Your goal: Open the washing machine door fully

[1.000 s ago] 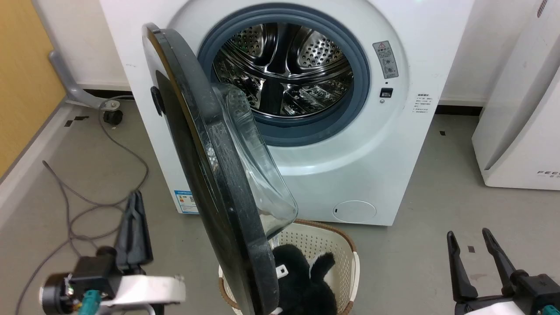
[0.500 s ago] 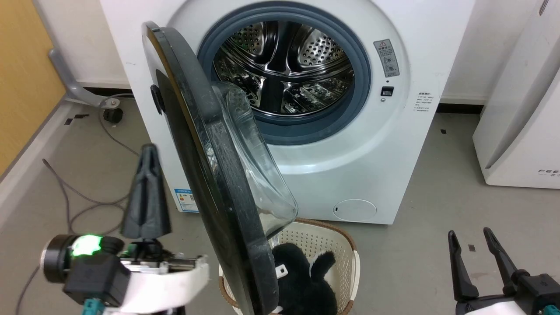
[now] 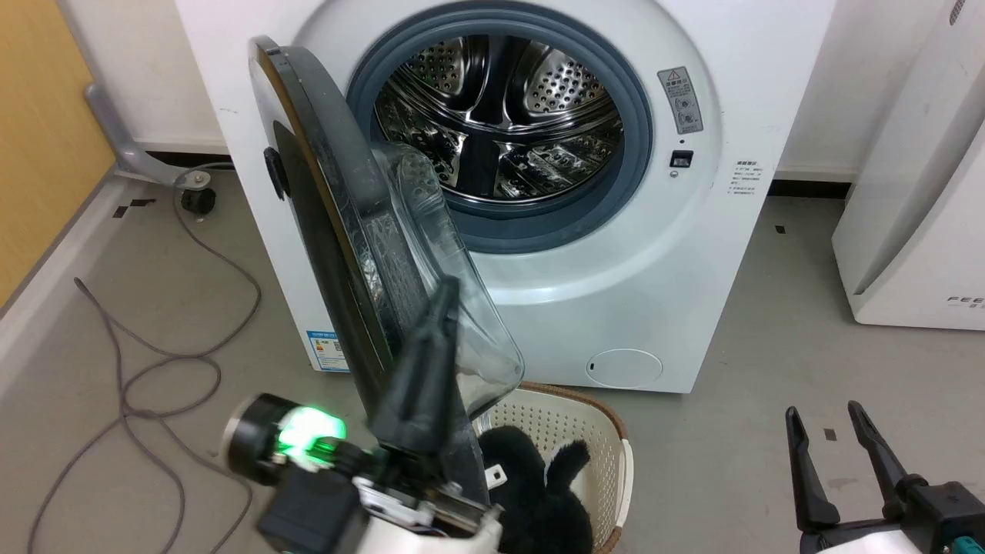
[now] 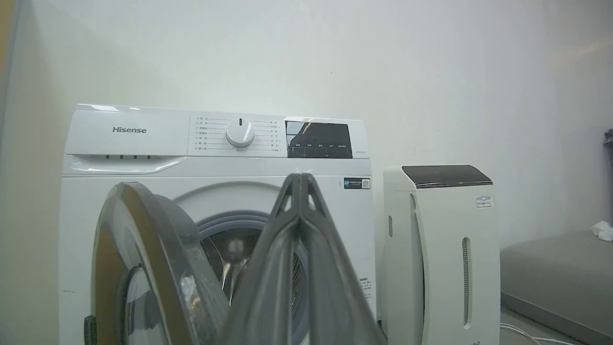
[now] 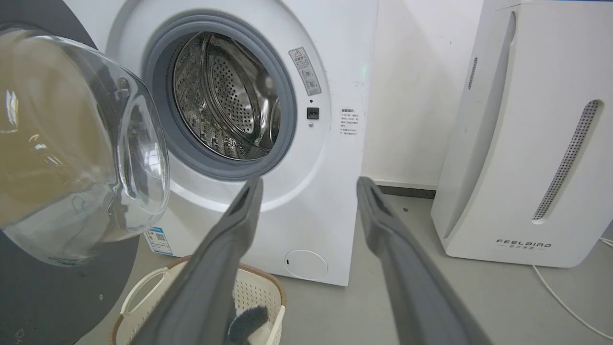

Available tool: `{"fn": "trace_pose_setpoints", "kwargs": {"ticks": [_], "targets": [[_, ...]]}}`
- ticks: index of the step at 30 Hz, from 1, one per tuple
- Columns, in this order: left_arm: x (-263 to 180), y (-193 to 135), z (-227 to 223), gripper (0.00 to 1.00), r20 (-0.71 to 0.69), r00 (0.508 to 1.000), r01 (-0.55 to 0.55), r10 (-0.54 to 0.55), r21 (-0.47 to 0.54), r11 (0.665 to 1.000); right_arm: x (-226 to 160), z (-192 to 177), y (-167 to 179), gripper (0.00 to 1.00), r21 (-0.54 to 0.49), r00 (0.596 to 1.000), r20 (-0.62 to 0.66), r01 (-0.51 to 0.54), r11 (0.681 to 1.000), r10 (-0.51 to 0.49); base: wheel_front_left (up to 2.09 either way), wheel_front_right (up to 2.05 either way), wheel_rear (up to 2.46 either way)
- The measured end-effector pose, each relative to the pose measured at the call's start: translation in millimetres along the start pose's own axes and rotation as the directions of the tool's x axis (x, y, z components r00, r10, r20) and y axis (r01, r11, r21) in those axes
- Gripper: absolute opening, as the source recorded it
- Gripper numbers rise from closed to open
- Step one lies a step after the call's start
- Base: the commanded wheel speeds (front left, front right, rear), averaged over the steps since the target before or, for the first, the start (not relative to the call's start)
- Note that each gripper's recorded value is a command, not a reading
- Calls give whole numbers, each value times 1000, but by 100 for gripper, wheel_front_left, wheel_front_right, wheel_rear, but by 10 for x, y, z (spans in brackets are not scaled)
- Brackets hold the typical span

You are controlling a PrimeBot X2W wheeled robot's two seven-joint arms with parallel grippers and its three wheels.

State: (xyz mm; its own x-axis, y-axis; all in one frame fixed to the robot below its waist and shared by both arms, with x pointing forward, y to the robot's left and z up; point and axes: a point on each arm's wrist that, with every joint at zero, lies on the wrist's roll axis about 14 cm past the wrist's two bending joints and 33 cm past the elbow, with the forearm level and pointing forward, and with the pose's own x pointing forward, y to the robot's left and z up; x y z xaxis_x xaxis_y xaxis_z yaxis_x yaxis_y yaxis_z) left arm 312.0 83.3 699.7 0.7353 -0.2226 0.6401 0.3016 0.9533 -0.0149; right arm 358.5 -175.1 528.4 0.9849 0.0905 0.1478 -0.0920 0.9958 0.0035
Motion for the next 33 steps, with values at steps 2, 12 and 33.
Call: {"fn": "trace_pose_setpoints", "kwargs": {"ticks": [2,12,33], "targets": [[-14,-96,-45,0,-15,1000,24,-24,-24,999,-1,-4,2,100,-2,1000,-1,-1,1000,1,0,0,0],[-136,-500,-267,0,-91,987,122,-134,-121,985,12,-35,21,100,-15,1000,-11,-9,1000,9,0,0,0],[-755,-570,-1036,0,-390,911,70,-134,-173,982,46,-113,45,100,-16,999,-35,-19,1000,18,0,0,0]]}}
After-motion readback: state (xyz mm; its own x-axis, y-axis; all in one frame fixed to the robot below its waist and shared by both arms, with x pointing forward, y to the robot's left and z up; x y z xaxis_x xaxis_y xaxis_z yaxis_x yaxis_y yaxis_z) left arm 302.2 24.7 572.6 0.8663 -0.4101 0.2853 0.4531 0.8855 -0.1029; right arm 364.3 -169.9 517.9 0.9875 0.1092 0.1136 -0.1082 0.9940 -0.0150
